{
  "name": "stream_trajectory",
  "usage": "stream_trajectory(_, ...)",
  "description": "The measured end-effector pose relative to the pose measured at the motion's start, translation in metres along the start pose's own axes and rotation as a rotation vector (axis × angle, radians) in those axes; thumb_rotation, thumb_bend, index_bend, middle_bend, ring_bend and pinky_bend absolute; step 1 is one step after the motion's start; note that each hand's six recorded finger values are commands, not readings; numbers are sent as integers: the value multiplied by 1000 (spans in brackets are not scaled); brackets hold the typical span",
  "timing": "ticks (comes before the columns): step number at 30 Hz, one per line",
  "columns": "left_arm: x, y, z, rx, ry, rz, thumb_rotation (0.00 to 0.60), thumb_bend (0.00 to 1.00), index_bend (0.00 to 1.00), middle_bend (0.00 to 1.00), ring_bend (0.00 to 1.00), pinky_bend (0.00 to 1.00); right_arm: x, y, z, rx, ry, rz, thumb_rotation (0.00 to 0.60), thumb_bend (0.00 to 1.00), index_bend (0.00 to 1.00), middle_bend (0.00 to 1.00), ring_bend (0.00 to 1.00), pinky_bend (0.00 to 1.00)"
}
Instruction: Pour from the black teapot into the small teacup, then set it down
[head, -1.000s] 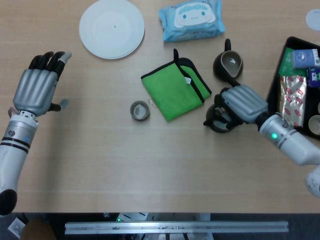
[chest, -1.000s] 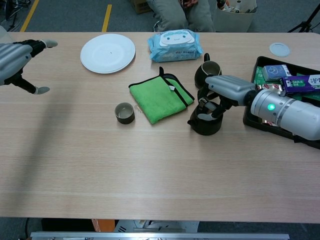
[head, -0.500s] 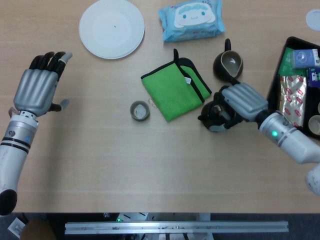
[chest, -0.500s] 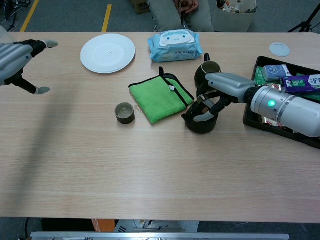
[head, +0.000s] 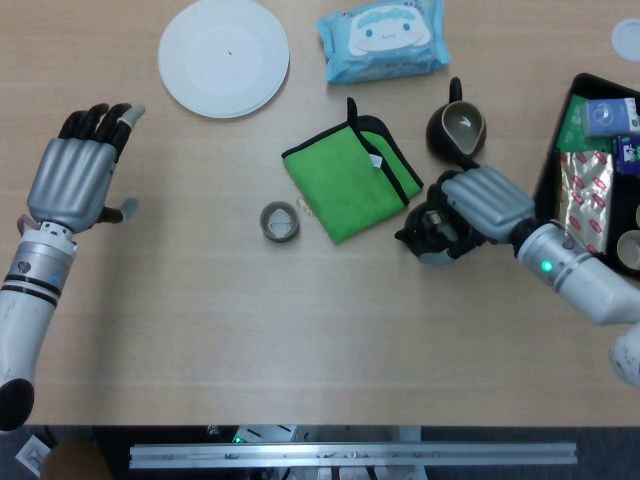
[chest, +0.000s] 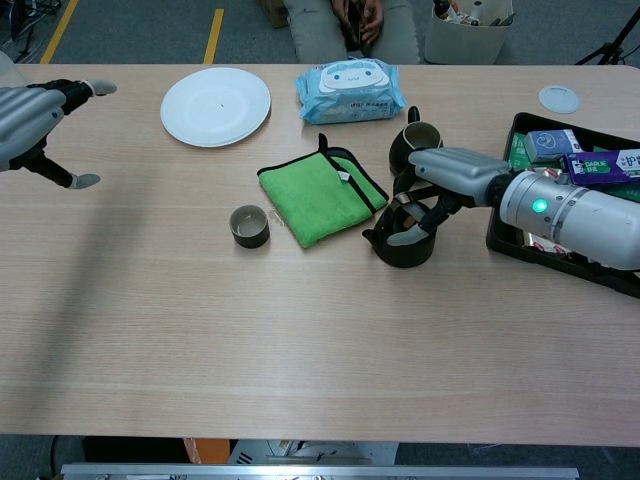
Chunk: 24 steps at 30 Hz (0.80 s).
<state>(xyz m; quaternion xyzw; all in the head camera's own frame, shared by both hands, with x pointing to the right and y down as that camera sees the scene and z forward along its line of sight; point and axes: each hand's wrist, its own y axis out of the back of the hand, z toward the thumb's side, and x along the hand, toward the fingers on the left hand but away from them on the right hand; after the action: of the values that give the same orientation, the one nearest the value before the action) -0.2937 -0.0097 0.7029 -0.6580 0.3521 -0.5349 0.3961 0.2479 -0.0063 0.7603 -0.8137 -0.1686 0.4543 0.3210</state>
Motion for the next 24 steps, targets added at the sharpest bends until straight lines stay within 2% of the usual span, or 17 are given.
stream_trajectory(13, 1, 0, -1, 2, 3, 2, 600, 206, 6, 90, 74, 126, -6, 11, -2, 39, -28, -21, 393, 0, 659, 437, 251, 0)
stream_trajectory(24, 0, 2, -4, -1, 10, 7, 600, 206, 6, 90, 74, 126, 1, 30, 8, 71, 2, -80, 393, 0, 355, 261, 122, 0)
